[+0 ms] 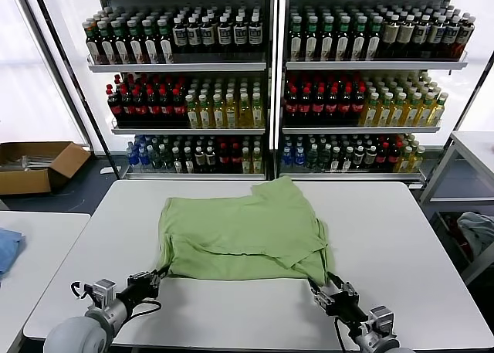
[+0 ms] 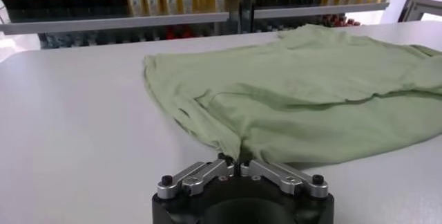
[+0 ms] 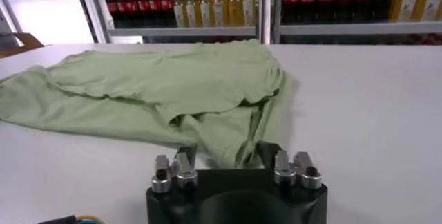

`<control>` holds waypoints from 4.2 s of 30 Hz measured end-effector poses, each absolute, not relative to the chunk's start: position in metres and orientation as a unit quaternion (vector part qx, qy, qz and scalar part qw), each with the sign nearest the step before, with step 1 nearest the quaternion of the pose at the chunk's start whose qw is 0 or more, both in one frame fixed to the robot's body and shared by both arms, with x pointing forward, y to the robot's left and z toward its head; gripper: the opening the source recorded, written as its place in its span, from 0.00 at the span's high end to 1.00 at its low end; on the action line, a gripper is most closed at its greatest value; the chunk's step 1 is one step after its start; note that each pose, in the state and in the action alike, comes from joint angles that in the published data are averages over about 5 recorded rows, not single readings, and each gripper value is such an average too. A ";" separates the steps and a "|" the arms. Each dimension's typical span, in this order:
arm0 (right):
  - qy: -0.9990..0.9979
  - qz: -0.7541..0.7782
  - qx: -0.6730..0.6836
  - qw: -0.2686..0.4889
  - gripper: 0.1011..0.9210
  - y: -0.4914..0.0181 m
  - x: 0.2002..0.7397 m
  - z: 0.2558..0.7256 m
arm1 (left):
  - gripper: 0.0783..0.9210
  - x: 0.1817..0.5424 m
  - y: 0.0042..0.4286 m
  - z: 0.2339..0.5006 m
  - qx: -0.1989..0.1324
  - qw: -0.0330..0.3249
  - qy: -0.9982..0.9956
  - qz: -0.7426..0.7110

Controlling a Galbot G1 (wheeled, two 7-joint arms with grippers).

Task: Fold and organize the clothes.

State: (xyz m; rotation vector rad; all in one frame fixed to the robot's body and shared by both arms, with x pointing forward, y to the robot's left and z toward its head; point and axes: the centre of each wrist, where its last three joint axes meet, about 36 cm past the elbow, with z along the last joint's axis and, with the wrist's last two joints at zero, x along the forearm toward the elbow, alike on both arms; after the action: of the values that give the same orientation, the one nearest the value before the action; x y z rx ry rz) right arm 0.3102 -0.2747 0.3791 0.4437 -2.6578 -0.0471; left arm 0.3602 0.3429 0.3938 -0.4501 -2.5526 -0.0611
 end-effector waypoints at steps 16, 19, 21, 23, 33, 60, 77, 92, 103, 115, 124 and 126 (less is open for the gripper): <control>-0.961 -0.029 0.162 0.224 0.99 -0.280 0.288 0.385 | 0.97 0.344 0.349 0.402 -0.162 0.274 -0.947 -0.035; -0.960 -0.027 0.163 0.224 0.99 -0.283 0.279 0.388 | 0.97 0.336 0.350 0.405 -0.160 0.276 -0.947 -0.040; -0.960 -0.026 0.164 0.225 0.99 -0.284 0.272 0.390 | 0.97 0.330 0.350 0.408 -0.159 0.276 -0.947 -0.044; -0.960 -0.025 0.164 0.228 0.99 -0.286 0.265 0.392 | 0.97 0.324 0.348 0.411 -0.157 0.275 -0.947 -0.046; -0.955 -0.016 0.168 0.245 0.87 -0.288 0.233 0.406 | 0.94 0.291 0.345 0.427 -0.141 0.277 -0.948 -0.064; -0.962 -0.013 0.214 0.170 0.12 -0.335 0.366 0.466 | 0.12 0.330 0.380 0.468 -0.151 0.244 -0.953 -0.094; -0.945 0.016 0.261 0.199 0.12 -0.343 0.509 0.474 | 0.12 0.433 0.451 0.498 -0.155 0.244 -0.952 -0.105; -0.939 0.021 0.260 0.225 0.12 -0.324 0.580 0.459 | 0.12 0.493 0.447 0.469 -0.161 0.265 -0.947 -0.088; -0.937 0.019 0.256 0.239 0.12 -0.312 0.610 0.451 | 0.12 0.530 0.418 0.445 -0.178 0.276 -0.941 -0.086; -0.931 0.003 0.245 0.271 0.12 -0.297 0.626 0.434 | 0.12 0.558 0.393 0.426 -0.189 0.286 -0.935 -0.092; -0.927 -0.001 0.243 0.285 0.31 -0.283 0.633 0.424 | 0.12 0.572 0.382 0.414 -0.193 0.290 -0.932 -0.096; -0.926 -0.001 0.244 0.287 0.38 -0.281 0.633 0.423 | 0.12 0.574 0.380 0.410 -0.194 0.293 -0.931 -0.097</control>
State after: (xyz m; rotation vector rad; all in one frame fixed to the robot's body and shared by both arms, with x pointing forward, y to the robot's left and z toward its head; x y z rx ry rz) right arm 0.6335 -0.2806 0.4230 0.6516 -2.4747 -0.0022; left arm 0.5739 0.3803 0.4100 -0.5157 -2.4817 -0.2578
